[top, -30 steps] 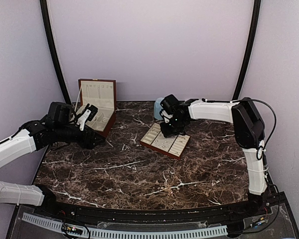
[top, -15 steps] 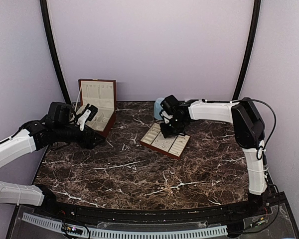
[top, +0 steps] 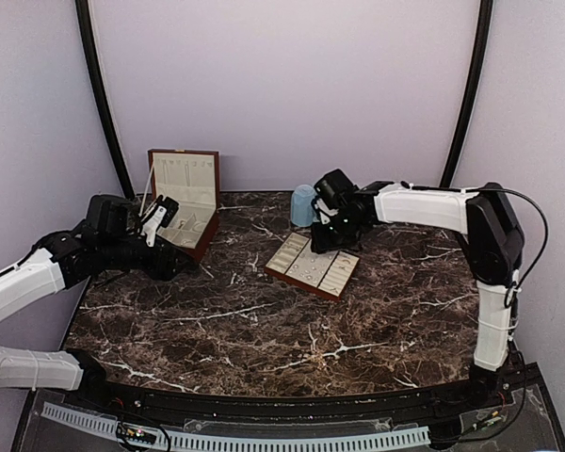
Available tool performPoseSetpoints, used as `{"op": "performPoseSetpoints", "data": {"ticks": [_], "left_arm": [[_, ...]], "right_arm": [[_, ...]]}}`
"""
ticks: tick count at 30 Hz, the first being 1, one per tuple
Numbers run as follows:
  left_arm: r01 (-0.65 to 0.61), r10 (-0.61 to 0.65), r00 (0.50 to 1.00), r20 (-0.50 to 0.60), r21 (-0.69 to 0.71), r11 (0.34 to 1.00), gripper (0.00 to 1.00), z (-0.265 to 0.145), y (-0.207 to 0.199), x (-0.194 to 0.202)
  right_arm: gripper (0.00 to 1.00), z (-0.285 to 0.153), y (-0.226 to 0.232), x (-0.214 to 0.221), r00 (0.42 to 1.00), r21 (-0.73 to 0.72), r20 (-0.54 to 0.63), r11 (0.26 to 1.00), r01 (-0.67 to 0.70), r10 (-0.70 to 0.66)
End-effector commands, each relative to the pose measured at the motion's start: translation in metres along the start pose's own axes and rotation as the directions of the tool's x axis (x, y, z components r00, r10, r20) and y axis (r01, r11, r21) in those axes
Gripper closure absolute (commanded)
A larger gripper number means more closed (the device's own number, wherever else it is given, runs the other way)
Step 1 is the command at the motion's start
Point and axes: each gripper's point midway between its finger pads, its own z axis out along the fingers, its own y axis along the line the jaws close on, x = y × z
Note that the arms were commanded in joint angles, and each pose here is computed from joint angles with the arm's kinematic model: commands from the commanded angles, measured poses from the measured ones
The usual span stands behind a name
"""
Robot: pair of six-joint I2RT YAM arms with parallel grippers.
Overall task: Organize the mixed jewelry
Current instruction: Adjust the earring on the earring holder, then adjust the jewelry box at the center of the board.
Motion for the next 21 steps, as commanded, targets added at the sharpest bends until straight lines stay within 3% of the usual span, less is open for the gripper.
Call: {"op": "performPoseSetpoints", "data": {"ticks": [1, 7, 12, 16, 21], "left_arm": [[0.02, -0.014, 0.998, 0.067, -0.099, 0.995, 0.3, -0.009, 0.022, -0.008], [0.145, -0.127, 0.984, 0.129, -0.14, 0.98, 0.23, -0.016, 0.051, -0.015], [0.326, -0.298, 0.936, 0.186, -0.147, 0.934, 0.21, -0.022, 0.097, -0.014], [0.396, -0.359, 0.904, 0.232, -0.141, 0.907, 0.21, -0.025, 0.121, -0.024], [0.395, -0.349, 0.9, 0.262, -0.145, 0.907, 0.21, -0.025, 0.137, -0.051]], "right_arm": [[0.58, -0.053, -0.004, -0.025, 0.984, -0.037, 0.157, 0.997, -0.074, 0.079], [0.45, -0.088, -0.026, -0.004, 0.967, -0.048, 0.2, 0.987, -0.154, 0.161], [0.41, -0.095, -0.05, 0.025, 0.944, -0.049, 0.206, 0.966, -0.252, 0.257], [0.4, -0.089, -0.054, 0.041, 0.91, -0.105, 0.201, 0.932, -0.347, 0.362], [0.47, -0.069, -0.051, 0.055, 0.884, -0.15, 0.165, 0.897, -0.415, 0.437]]}}
